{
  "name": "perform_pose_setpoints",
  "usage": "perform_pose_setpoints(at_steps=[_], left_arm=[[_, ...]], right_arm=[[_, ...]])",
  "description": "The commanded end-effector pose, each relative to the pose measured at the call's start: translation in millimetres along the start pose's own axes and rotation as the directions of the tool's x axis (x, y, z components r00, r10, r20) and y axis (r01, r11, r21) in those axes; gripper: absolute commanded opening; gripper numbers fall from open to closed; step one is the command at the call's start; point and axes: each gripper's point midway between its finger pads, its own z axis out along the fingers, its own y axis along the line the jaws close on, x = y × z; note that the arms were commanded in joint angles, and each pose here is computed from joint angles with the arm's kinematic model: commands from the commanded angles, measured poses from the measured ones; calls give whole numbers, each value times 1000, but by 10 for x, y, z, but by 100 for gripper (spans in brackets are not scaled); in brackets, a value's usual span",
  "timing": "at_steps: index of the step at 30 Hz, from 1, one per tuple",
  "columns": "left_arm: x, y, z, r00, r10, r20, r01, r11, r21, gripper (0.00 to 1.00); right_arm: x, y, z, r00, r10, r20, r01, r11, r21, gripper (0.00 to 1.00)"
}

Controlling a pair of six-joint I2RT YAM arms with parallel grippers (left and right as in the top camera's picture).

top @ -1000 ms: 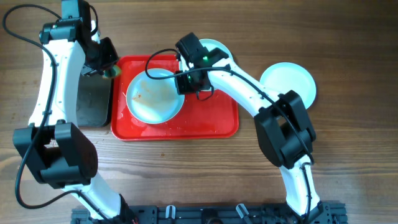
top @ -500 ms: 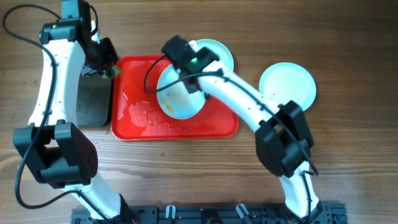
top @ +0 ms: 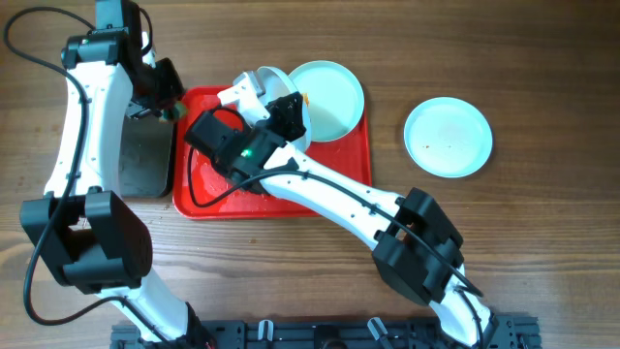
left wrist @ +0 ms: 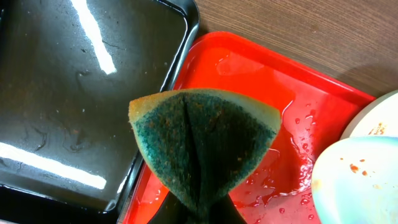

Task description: Clean dirty plates on tray and stack at the side

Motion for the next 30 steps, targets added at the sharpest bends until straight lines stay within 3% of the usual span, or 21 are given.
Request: perform_pose_setpoints(at_steps=[1, 4, 10, 13, 16, 19, 22, 25, 30], left_arm=[[-136, 129, -42, 998, -33, 46, 34, 999, -13, 4], [-227, 242, -53, 996, -61, 72, 62, 998, -14, 4], [-268, 483, -69, 992, -96, 86, 102, 992, -68, 4], [-256, 525, -51, 992, -97, 86, 104, 991, -90, 4], [-161, 697, 75, 993, -95, 74, 107, 978, -178, 4], [-87, 937, 296, 992, -83, 94, 107, 951, -290, 4], [-107, 1033, 486, 994, -21, 111, 54, 952, -300, 4], [-101, 1193, 642, 990, -52, 134, 91, 950, -299, 4], [69, 1317, 1098, 997, -69, 35, 76, 943, -323, 4]], right_arm=[[-145, -288, -94, 997, 64, 35, -66, 997, 50, 4], [-217, -434, -217, 993, 106, 59, -109, 993, 38, 4], [-133, 107, -123, 992, 115, -46, -124, 936, -329, 4], [-34, 494, -88, 979, 109, -170, -192, 763, -617, 4], [14, 683, -67, 955, 107, -278, -291, 542, -789, 4], [135, 804, 3, 943, 94, -320, -325, 476, -817, 4], [241, 942, 37, 939, 91, -331, -334, 467, -819, 4], [380, 1061, 83, 933, 86, -350, -348, 469, -812, 4], [441, 1159, 122, 925, 83, -370, -364, 470, -804, 4]])
